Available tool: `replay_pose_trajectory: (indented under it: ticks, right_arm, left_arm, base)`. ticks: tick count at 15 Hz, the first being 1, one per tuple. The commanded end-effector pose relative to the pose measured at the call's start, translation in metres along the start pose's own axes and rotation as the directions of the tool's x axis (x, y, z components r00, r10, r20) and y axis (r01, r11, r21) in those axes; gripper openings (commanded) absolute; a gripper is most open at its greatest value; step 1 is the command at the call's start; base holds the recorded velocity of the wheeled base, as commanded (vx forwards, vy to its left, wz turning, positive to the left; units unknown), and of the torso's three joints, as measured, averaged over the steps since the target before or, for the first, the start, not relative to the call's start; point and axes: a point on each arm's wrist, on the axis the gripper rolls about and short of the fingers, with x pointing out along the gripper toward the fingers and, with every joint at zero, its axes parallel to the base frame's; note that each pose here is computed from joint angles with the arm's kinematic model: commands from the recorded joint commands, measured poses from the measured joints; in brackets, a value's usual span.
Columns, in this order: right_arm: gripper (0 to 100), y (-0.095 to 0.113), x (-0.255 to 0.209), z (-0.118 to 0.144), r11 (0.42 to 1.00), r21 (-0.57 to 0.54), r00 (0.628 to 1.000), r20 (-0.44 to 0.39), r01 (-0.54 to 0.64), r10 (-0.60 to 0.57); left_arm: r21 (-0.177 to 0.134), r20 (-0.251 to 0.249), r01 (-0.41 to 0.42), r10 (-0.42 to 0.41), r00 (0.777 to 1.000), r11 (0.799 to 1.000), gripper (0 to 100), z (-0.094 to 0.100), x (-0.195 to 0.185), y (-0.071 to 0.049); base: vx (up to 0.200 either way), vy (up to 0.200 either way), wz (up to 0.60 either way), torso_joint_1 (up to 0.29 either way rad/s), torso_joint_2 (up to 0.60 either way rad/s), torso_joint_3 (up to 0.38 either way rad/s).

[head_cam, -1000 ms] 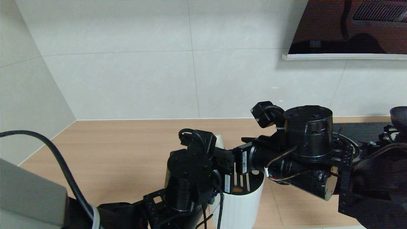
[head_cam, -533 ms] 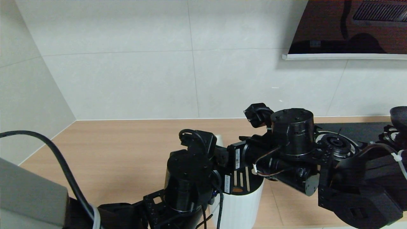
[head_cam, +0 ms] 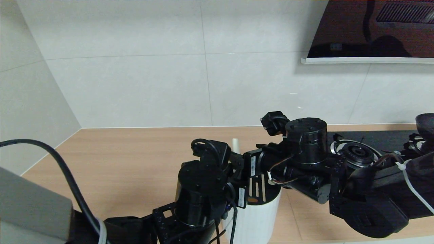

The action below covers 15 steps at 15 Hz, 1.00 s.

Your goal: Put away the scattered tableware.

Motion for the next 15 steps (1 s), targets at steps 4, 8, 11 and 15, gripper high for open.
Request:
replay_pose_trajectory:
  ticks: [4,8,11,15]
  right_arm:
    - [100,-0.003,0.003,-0.003,1.000,-0.001,1.000,-0.011,0.006,-0.006]
    - [100,-0.003,0.003,-0.003,1.000,0.001,1.000,-0.012,0.006,-0.006]
    - [100,-0.001,-0.008,0.011,1.000,0.010,0.999,0.048,0.000,0.000]
    - [100,0.001,-0.046,0.046,0.999,0.027,0.986,0.165,-0.018,0.013]
  left_arm:
    - [-0.018,0.045,-0.006,0.006,0.999,1.000,0,0.013,-0.008,0.003]
    - [-0.011,0.063,-0.005,0.006,0.998,1.000,0,0.014,-0.008,0.003]
    - [0.011,0.097,-0.015,0.014,0.995,1.000,0,0.022,-0.017,0.007]
    - [0.006,0.177,-0.008,0.006,0.984,1.000,0,0.048,-0.041,0.018]
  base:
    - [0.000,0.000,0.00,0.000,0.00,0.000]
    - [0.000,0.000,0.00,0.000,0.00,0.000]
    - [0.000,0.000,0.00,0.000,0.00,0.000]
    - [0.000,0.000,0.00,0.000,0.00,0.000]
